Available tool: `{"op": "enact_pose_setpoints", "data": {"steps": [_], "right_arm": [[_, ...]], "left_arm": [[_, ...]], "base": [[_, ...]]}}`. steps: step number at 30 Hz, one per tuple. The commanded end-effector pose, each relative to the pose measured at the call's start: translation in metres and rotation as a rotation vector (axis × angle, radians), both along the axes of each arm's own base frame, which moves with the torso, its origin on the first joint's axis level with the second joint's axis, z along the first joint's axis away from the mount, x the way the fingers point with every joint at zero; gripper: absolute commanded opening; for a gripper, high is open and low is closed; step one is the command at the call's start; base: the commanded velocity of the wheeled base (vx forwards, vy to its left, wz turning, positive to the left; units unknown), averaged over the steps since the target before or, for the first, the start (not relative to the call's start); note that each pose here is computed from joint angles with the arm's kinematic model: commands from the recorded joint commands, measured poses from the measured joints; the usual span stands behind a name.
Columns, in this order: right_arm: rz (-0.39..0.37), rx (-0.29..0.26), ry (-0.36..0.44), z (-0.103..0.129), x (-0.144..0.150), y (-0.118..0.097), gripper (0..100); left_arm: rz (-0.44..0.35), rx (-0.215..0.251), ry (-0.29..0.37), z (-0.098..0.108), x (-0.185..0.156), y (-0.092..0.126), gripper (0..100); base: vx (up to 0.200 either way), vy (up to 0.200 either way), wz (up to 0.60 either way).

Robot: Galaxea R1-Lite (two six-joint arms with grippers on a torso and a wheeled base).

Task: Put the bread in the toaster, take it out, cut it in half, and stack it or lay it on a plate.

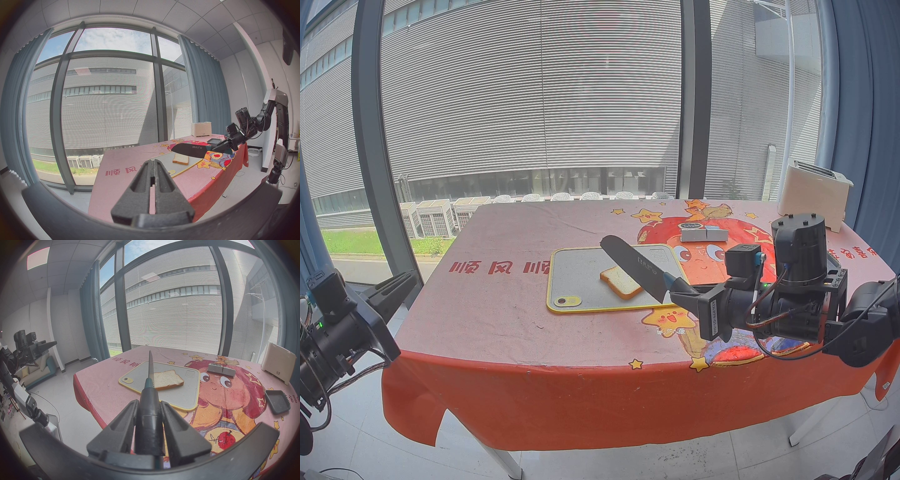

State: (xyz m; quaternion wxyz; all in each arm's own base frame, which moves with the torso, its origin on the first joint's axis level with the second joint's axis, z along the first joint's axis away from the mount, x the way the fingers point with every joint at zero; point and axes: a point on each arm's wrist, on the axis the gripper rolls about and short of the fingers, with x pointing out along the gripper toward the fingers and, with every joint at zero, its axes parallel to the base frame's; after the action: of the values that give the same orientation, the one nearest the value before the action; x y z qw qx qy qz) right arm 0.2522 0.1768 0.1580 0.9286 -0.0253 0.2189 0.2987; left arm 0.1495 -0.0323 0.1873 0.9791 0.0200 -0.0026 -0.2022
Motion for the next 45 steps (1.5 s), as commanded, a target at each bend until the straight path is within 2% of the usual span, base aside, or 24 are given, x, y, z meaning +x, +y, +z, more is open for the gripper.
{"op": "enact_pose_setpoints", "data": {"steps": [1,17,38,45], "right_arm": [[0.000,0.000,0.000,0.000,0.000,0.000,0],[0.000,-0.009,0.013,-0.005,0.002,0.001,0],[0.002,-0.011,0.007,-0.004,-0.002,0.000,0],[-0.014,-0.007,-0.020,0.005,0.004,-0.004,0]], "left_arm": [[-0.012,0.003,0.022,0.002,0.016,-0.005,0],[-0.015,-0.007,-0.008,0.022,0.065,-0.014,0],[-0.041,-0.018,-0.047,0.039,0.117,-0.026,0],[-0.046,-0.025,-0.074,0.047,0.134,-0.030,0]], "base": [[0.000,0.000,0.00],[0.000,0.000,0.00],[0.000,0.000,0.00],[0.000,0.000,0.00]]}}
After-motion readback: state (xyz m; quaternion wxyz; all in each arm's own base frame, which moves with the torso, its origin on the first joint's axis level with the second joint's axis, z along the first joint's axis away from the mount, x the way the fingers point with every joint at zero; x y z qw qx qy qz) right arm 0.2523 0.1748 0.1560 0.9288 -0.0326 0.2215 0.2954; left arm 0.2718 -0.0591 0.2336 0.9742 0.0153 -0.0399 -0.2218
